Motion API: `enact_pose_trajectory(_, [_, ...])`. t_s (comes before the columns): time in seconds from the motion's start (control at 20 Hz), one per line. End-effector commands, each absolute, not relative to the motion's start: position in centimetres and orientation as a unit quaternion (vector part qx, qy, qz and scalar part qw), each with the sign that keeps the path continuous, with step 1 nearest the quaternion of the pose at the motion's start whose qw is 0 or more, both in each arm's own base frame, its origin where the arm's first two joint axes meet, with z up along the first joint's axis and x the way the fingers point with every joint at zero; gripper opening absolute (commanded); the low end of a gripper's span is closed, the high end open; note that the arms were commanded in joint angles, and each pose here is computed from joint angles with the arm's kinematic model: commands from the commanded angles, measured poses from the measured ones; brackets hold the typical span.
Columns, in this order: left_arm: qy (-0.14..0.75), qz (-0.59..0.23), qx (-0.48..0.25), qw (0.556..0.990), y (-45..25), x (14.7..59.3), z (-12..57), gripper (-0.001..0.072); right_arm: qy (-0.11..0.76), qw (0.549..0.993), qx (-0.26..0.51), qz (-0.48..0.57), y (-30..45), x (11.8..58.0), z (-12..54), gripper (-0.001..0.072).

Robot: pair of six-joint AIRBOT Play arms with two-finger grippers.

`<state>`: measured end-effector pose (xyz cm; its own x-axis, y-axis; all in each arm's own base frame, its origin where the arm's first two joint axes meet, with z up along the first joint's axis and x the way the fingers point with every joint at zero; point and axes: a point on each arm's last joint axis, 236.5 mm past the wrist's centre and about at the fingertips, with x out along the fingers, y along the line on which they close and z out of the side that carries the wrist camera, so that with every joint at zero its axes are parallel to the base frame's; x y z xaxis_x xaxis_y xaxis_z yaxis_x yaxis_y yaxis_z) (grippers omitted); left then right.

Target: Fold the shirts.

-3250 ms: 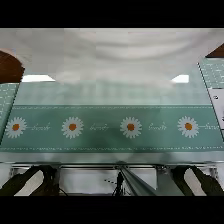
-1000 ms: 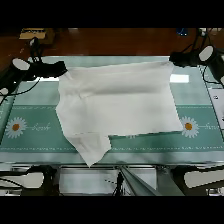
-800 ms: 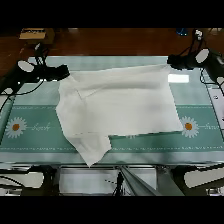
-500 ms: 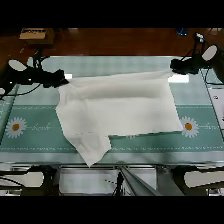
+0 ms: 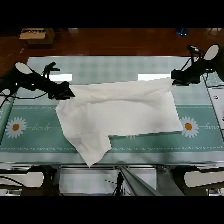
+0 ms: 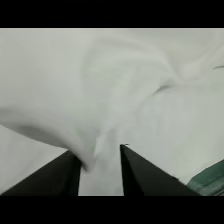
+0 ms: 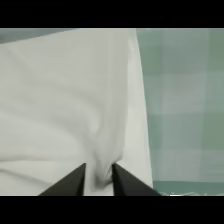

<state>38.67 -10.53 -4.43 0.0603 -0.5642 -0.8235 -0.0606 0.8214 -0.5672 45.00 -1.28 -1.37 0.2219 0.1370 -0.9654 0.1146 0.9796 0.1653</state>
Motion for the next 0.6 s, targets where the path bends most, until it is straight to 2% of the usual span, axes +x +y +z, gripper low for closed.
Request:
enact_pose_trajectory(0.0, [0.688, -0.205, -0.236, 0.655, -10.0, 36.4, -2.7, 0.0374, 0.644, 0.761, 0.061, 0.043, -1.8, 43.2, 0.1, 0.0359])
enact_pose_trajectory(0.1, [0.69, -0.211, -0.236, 0.651, -7.7, 34.6, 0.0, 0.0383, 0.69, 0.722, 0.024, 0.055, -3.6, 39.3, 2.1, 0.0426])
enact_pose_trajectory(0.25, [0.68, -0.16, -0.24, 0.674, -3.5, 30.7, 2.2, 0.0398, 0.678, 0.732, 0.064, 0.017, -6.8, 36.4, 4.7, 0.0431])
enact_pose_trajectory(0.3, [0.686, -0.148, -0.251, 0.667, -3.0, 28.3, 2.0, 0.0416, 0.676, 0.733, 0.081, 0.003, -8.0, 35.2, 4.6, 0.0471])
enact_pose_trajectory(0.35, [0.69, -0.138, -0.265, 0.66, -3.1, 26.2, 1.3, 0.0529, 0.672, 0.733, 0.107, -0.004, -8.6, 34.1, 4.2, 0.0503])
enact_pose_trajectory(0.4, [0.697, -0.131, -0.28, 0.647, -3.4, 24.0, 0.3, 0.0581, 0.666, 0.732, 0.143, -0.001, -8.5, 33.1, 3.5, 0.0503])
enact_pose_trajectory(0.55, [0.732, -0.128, -0.305, 0.596, -5.2, 18.7, -2.9, 0.058, 0.636, 0.738, 0.227, 0.02, -7.6, 31.9, 2.3, 0.0503])
